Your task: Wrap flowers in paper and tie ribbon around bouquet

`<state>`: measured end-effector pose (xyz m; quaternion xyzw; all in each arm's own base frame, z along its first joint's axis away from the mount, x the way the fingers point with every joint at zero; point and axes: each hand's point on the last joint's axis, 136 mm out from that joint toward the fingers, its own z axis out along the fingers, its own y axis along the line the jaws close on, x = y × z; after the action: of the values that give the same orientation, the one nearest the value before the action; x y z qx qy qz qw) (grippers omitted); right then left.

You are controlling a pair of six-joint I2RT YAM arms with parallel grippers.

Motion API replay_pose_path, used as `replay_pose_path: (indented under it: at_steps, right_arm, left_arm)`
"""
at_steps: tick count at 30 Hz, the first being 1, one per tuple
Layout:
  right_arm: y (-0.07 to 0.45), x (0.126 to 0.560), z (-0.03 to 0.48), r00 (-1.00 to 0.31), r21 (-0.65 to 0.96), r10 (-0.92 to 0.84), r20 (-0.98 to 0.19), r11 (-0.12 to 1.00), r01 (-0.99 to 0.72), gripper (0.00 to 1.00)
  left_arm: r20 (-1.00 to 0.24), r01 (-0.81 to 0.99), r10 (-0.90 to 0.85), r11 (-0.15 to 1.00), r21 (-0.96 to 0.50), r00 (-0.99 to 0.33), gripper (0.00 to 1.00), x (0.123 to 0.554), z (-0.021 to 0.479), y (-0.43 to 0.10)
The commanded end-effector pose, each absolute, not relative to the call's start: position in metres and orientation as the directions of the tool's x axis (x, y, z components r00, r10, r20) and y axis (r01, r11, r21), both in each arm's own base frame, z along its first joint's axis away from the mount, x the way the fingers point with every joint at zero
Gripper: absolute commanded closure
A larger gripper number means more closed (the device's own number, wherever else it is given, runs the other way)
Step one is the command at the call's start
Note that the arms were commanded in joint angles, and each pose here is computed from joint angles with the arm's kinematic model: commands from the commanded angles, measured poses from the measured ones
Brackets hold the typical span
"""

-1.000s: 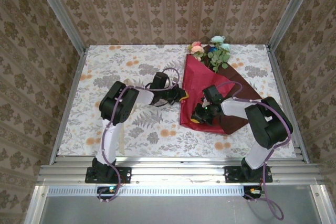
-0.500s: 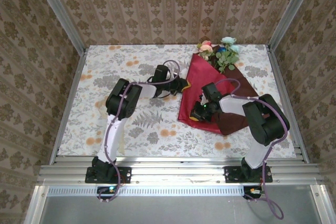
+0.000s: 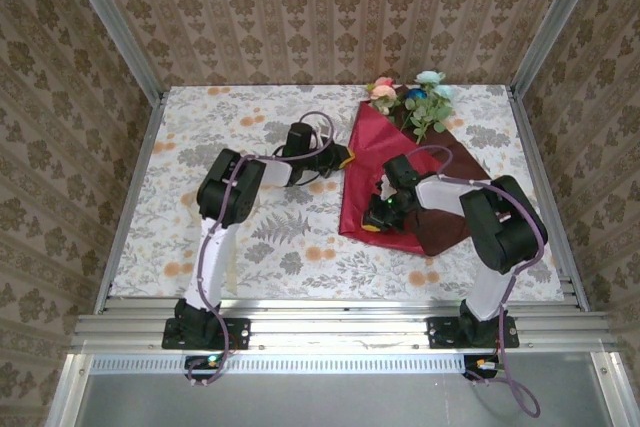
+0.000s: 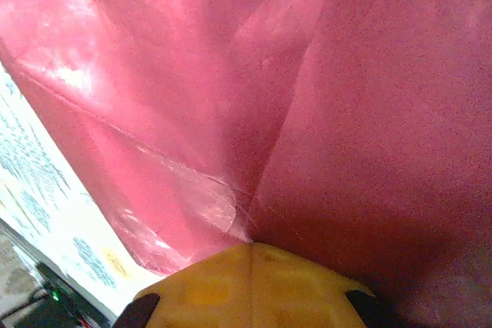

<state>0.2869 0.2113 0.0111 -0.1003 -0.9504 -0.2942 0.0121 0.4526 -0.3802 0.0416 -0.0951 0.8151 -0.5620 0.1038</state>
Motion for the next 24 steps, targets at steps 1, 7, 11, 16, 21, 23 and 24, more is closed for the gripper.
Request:
replay_pose_path:
  at_steps: [1, 7, 11, 16, 21, 23, 24]
  right_arm:
    - [0.172, 0.210, -0.024, -0.943, 0.335, 0.070, 0.324, 0.924, 0.184, 1.00]
    - [0.159, 0.184, -0.018, -0.931, 0.311, -0.005, 0.366, 0.943, 0.117, 1.00]
    - [0.159, 0.181, -0.019, -0.929, 0.318, -0.020, 0.368, 0.942, 0.106, 1.00]
    - [0.162, 0.187, -0.017, -0.932, 0.320, -0.033, 0.362, 0.943, 0.090, 1.00]
    - [0.162, 0.192, -0.016, -0.934, 0.318, -0.048, 0.355, 0.945, 0.073, 1.00]
    - [0.162, 0.193, -0.016, -0.934, 0.317, -0.045, 0.355, 0.945, 0.075, 1.00]
    - [0.162, 0.193, -0.016, -0.935, 0.320, -0.045, 0.353, 0.945, 0.075, 1.00]
  left_arm:
    - [-0.073, -0.053, -0.310, 0.380, -0.924, -0.948, 1.00, 0.439, 0.042, -0.357]
    - [-0.047, -0.101, -0.350, 0.392, -0.914, -0.936, 1.00, 0.401, 0.039, -0.335]
    - [-0.046, -0.100, -0.347, 0.391, -0.915, -0.937, 0.80, 0.408, 0.035, -0.334]
    - [-0.081, -0.075, -0.357, 0.401, -0.913, -0.931, 0.80, 0.447, 0.035, -0.337]
    - [-0.096, -0.048, -0.348, 0.382, -0.923, -0.933, 1.00, 0.479, 0.042, -0.336]
    - [-0.105, -0.042, -0.356, 0.383, -0.923, -0.928, 1.00, 0.485, 0.045, -0.332]
    - [-0.112, -0.038, -0.363, 0.383, -0.923, -0.925, 1.00, 0.487, 0.046, -0.330]
